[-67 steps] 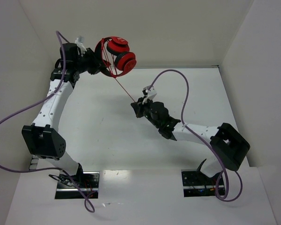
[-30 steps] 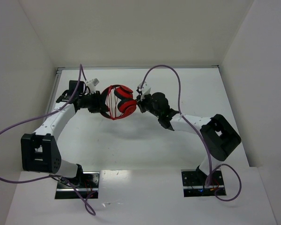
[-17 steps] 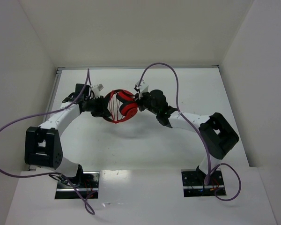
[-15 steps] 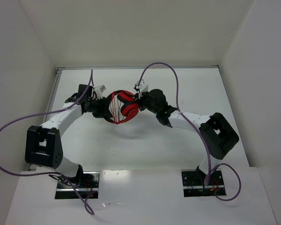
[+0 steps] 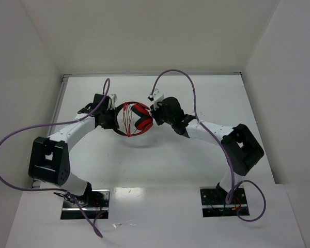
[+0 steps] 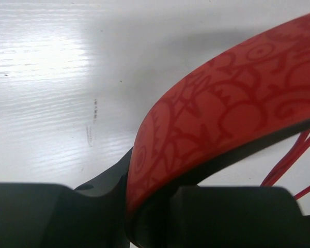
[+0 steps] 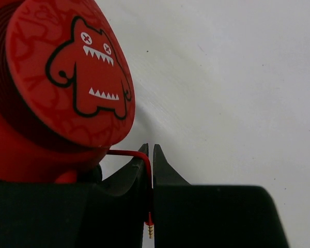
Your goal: Wrap the headphones
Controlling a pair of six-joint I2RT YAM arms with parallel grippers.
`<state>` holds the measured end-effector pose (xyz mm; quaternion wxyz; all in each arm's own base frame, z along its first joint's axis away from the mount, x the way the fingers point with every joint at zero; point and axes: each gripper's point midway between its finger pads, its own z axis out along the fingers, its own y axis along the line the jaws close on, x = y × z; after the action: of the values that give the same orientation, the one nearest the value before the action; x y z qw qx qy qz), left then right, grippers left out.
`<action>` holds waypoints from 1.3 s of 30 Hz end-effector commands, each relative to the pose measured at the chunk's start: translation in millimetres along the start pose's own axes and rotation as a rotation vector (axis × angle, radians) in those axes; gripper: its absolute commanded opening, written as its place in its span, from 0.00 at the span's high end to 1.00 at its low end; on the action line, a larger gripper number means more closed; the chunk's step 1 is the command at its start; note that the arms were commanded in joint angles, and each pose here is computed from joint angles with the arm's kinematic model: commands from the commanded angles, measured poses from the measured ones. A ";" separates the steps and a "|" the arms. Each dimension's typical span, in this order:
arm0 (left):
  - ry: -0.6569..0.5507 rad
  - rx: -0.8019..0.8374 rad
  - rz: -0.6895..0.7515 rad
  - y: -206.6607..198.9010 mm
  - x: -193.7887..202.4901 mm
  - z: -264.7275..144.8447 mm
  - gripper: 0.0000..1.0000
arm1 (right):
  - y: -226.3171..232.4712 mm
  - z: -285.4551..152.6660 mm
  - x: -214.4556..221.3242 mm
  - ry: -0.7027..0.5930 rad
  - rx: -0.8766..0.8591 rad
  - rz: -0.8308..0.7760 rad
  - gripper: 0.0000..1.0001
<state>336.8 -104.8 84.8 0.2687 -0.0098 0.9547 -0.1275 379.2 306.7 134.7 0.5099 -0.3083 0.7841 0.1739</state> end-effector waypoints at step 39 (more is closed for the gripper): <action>0.398 -0.568 0.444 62.2 15.6 74.9 0.89 | -34.8 1.3 90.9 0.143 0.153 0.156 0.98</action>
<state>380.5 -111.4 16.8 0.1488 0.1076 0.9787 0.0913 343.4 269.8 30.6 0.3954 -0.2687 0.8648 0.1534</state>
